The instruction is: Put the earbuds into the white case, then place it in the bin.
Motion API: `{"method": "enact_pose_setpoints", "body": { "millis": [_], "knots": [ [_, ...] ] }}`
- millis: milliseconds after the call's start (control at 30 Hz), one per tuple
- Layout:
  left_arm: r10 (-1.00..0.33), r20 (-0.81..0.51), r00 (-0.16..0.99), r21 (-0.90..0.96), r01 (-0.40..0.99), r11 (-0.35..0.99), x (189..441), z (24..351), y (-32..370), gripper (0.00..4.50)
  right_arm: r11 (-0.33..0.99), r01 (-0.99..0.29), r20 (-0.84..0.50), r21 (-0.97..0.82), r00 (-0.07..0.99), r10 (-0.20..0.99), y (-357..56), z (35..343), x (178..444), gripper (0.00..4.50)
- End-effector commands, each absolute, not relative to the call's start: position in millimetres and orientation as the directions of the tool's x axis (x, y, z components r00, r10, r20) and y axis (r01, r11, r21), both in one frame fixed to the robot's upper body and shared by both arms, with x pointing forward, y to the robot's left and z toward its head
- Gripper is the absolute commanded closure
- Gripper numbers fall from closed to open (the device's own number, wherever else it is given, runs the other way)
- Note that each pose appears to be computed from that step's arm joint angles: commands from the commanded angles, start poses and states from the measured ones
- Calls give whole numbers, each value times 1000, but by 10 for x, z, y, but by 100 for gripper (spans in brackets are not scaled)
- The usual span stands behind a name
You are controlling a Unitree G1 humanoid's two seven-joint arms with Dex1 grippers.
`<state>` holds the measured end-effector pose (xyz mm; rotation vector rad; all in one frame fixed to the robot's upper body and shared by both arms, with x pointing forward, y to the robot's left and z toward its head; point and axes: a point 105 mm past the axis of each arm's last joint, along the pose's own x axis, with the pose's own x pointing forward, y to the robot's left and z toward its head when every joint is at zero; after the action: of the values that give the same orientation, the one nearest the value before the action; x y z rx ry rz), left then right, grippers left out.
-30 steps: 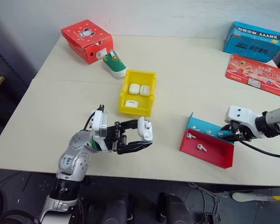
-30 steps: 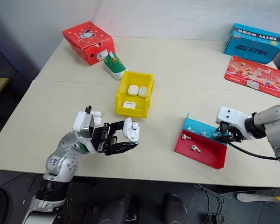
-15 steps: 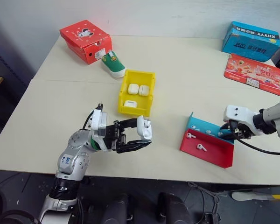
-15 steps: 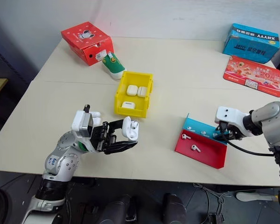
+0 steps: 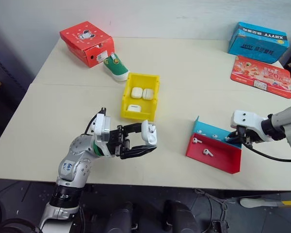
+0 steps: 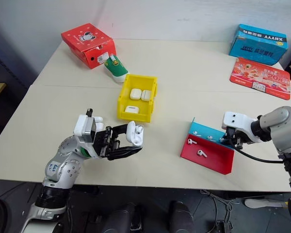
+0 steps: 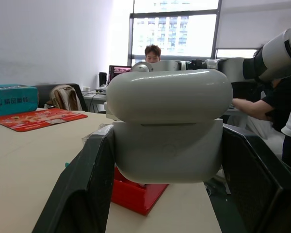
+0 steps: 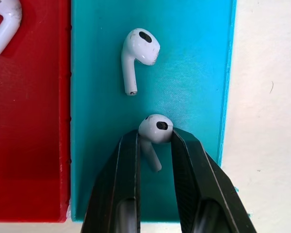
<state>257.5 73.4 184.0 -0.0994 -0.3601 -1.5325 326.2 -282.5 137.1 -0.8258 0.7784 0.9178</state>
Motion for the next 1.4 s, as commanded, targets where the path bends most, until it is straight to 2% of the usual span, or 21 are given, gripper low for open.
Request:
{"method": "enact_pose_setpoints", "body": {
  "millis": [33,200,300,367,400,467,533,667,733,800,933,1400],
  "knots": [
    [-954,298,-27,202,979,35,2515,1929,738,171,379,-891,-852,-251,389,350,-2855,1322,3224,390],
    [-954,297,-33,204,979,30,2521,1936,733,171,398,-876,-834,-271,420,357,-2862,1354,3233,402],
    [-954,297,-45,211,977,20,2520,1947,724,171,442,-843,-783,-305,487,388,-2885,1580,3287,402],
    [-952,300,-56,208,978,8,2524,1969,715,171,496,-815,-687,-300,545,480,-2833,1871,3324,402],
    [-949,308,-64,209,978,2,2530,1996,705,171,496,-826,-608,-267,544,579,-2739,2066,3288,402],
    [-942,326,-79,208,978,-10,2546,2049,683,171,466,-871,-432,-157,485,761,-2532,2405,3147,402],
    [-936,342,-86,211,977,-13,2579,2097,660,171,441,-895,-266,-63,441,857,-2326,2641,3065,402],
    [-923,376,-83,215,977,0,2684,2201,578,171,296,-953,-27,64,295,955,-1762,2863,2842,402],
    [-917,390,-84,216,976,2,2726,2245,502,171,227,-968,123,109,240,963,-1502,2971,2764,402],
    [-916,391,-91,230,973,2,2749,2267,436,171,166,-975,200,147,193,960,-1306,3000,2666,402],
    [-922,383,-50,204,979,31,2829,2283,332,171,69,-979,187,190,105,977,-1027,2870,2431,402],
    [-911,406,-68,201,979,17,2776,2339,297,171,148,-967,178,206,186,966,-983,2744,2469,402]
  ]
}}
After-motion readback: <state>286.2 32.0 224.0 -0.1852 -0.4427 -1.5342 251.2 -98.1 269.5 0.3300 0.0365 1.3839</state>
